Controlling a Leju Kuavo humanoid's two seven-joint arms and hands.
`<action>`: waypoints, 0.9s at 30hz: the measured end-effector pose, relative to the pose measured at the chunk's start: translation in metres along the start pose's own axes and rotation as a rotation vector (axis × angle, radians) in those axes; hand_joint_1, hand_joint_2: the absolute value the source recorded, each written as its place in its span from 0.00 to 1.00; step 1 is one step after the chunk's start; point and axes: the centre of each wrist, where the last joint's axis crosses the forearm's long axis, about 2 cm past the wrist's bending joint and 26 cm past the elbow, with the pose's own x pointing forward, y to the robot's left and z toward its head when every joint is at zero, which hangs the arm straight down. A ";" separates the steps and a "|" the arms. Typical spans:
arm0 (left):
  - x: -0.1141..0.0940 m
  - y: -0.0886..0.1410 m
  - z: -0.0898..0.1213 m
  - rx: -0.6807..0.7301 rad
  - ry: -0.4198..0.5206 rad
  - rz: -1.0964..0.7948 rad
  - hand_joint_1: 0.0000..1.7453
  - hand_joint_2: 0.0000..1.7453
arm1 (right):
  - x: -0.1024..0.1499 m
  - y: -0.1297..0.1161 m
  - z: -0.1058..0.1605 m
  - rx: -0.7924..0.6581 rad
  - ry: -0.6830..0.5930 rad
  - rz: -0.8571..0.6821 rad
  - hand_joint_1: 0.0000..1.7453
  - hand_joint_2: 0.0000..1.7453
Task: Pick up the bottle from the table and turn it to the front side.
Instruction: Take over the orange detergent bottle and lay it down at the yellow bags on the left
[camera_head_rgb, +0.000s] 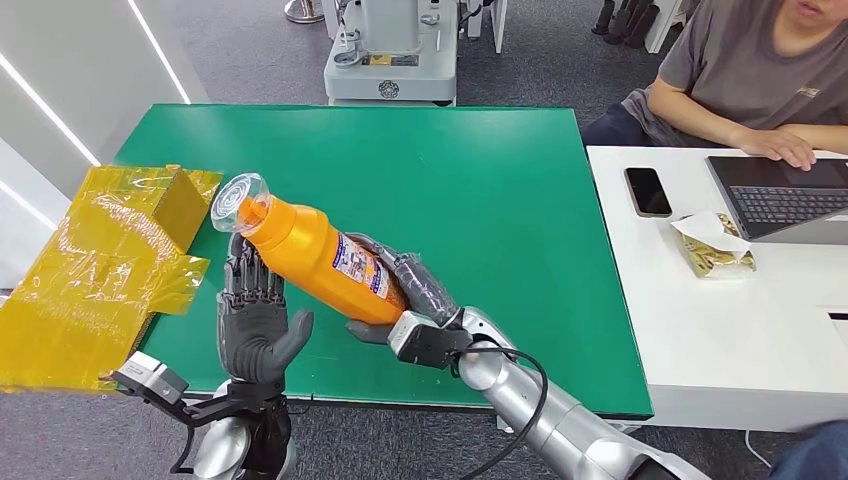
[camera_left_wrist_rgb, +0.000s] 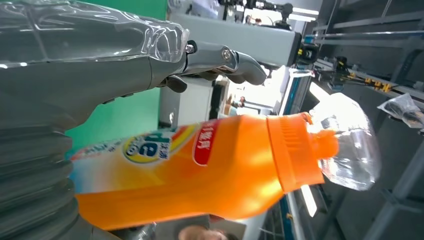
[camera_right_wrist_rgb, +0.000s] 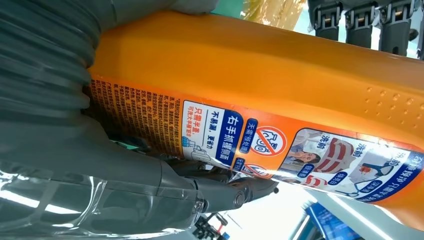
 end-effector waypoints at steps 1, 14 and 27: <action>0.000 0.000 0.000 0.000 0.001 0.010 0.00 1.00 | 0.000 0.001 0.001 0.003 0.003 -0.005 1.00 1.00; -0.002 0.006 0.002 0.049 0.025 -0.022 0.00 1.00 | -0.007 0.007 0.011 0.059 0.027 0.067 1.00 1.00; -0.002 0.007 0.002 0.054 0.033 -0.027 0.00 1.00 | -0.015 0.008 0.020 0.083 0.074 0.101 1.00 1.00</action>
